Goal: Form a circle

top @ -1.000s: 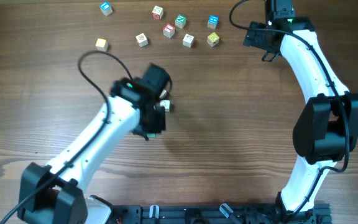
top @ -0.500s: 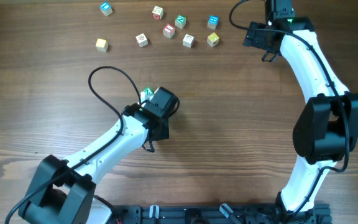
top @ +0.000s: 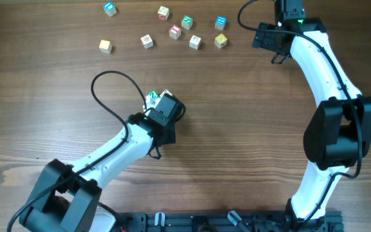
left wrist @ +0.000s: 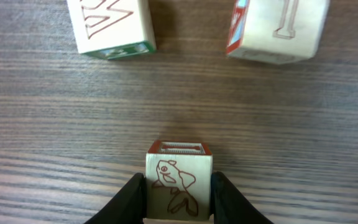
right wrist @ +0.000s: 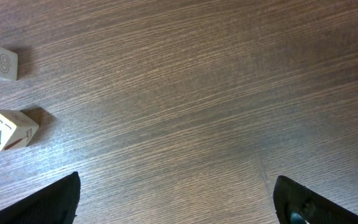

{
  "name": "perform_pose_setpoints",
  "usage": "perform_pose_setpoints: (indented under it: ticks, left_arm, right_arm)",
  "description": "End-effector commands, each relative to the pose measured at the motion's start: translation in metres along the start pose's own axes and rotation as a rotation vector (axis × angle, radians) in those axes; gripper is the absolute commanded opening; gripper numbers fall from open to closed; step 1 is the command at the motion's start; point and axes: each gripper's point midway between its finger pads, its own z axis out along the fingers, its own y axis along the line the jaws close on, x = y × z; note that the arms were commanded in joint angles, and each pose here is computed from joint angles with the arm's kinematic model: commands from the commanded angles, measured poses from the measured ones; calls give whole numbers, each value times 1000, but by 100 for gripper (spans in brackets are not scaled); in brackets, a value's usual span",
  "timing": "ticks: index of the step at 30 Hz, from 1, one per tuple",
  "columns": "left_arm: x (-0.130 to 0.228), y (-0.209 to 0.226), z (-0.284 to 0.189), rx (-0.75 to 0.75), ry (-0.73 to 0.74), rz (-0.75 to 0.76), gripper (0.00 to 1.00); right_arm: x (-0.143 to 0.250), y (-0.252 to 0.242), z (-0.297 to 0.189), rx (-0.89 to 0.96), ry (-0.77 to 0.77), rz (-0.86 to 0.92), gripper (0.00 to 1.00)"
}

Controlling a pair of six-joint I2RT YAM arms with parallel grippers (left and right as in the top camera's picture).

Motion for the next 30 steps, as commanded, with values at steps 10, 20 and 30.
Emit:
perform_pose_setpoints:
  ticks: [10,20,30]
  left_arm:
    - [0,5,16,-45,-13,-5,47]
    - [10,5,15,-36,33,1,64]
    - [-1,1,16,-22,-16,-9,39]
  right_arm:
    - [-9,-1,-8,9,-32,0,100]
    - [-9,-1,-8,9,-33,0,100]
    - [-9,-1,-8,9,-33,0,100]
